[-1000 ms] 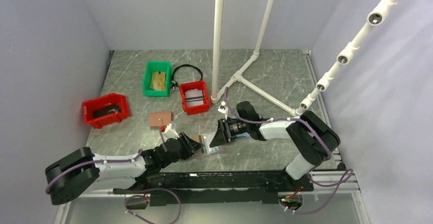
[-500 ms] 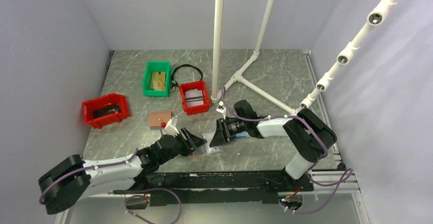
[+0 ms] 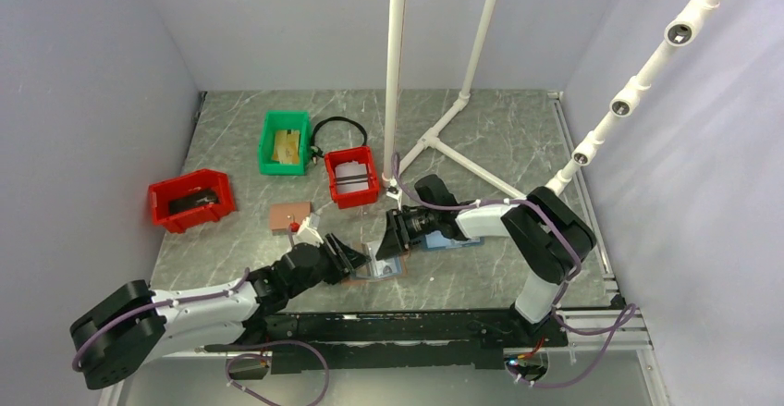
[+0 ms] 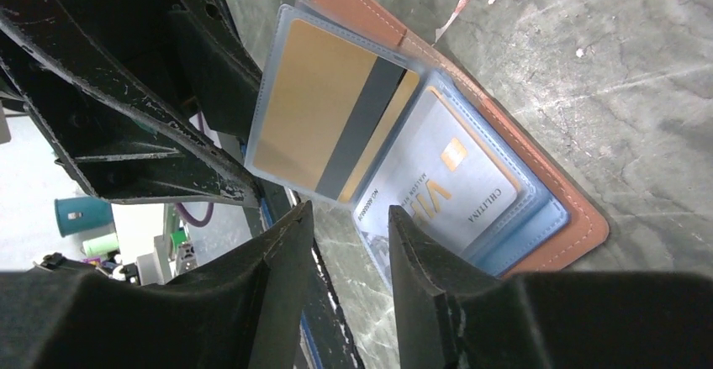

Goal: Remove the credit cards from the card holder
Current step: Remove the credit card from the card holder.

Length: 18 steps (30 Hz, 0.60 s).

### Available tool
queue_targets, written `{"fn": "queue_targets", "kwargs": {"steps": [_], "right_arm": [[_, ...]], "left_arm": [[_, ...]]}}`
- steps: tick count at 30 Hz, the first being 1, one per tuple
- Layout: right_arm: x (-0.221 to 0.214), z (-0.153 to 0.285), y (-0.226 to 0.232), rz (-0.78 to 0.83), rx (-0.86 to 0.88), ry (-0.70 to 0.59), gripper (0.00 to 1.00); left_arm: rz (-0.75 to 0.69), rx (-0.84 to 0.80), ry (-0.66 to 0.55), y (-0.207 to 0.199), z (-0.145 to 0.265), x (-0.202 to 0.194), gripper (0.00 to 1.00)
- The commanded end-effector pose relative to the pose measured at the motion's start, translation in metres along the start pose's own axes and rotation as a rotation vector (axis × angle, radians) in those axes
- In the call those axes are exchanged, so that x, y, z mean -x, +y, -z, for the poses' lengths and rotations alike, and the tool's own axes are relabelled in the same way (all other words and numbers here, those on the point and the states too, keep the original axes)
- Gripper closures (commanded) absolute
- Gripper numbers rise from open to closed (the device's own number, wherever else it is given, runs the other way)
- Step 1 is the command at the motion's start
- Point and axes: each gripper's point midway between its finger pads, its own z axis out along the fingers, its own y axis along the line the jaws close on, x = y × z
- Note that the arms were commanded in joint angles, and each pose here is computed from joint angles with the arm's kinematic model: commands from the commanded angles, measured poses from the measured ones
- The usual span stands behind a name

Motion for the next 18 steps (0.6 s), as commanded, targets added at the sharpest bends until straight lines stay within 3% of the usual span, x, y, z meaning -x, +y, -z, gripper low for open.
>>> {"fn": "queue_targets", "kwargs": {"steps": [1, 18], "right_arm": [[0.013, 0.002, 0.007, 0.054, 0.019, -0.025, 0.57], [0.011, 0.000, 0.006, 0.046, 0.020, -0.005, 0.52]], "left_arm": [[-0.003, -0.070, -0.019, -0.017, -0.002, 0.007, 0.52], [0.007, -0.105, -0.085, -0.018, 0.000, 0.020, 0.62]]}}
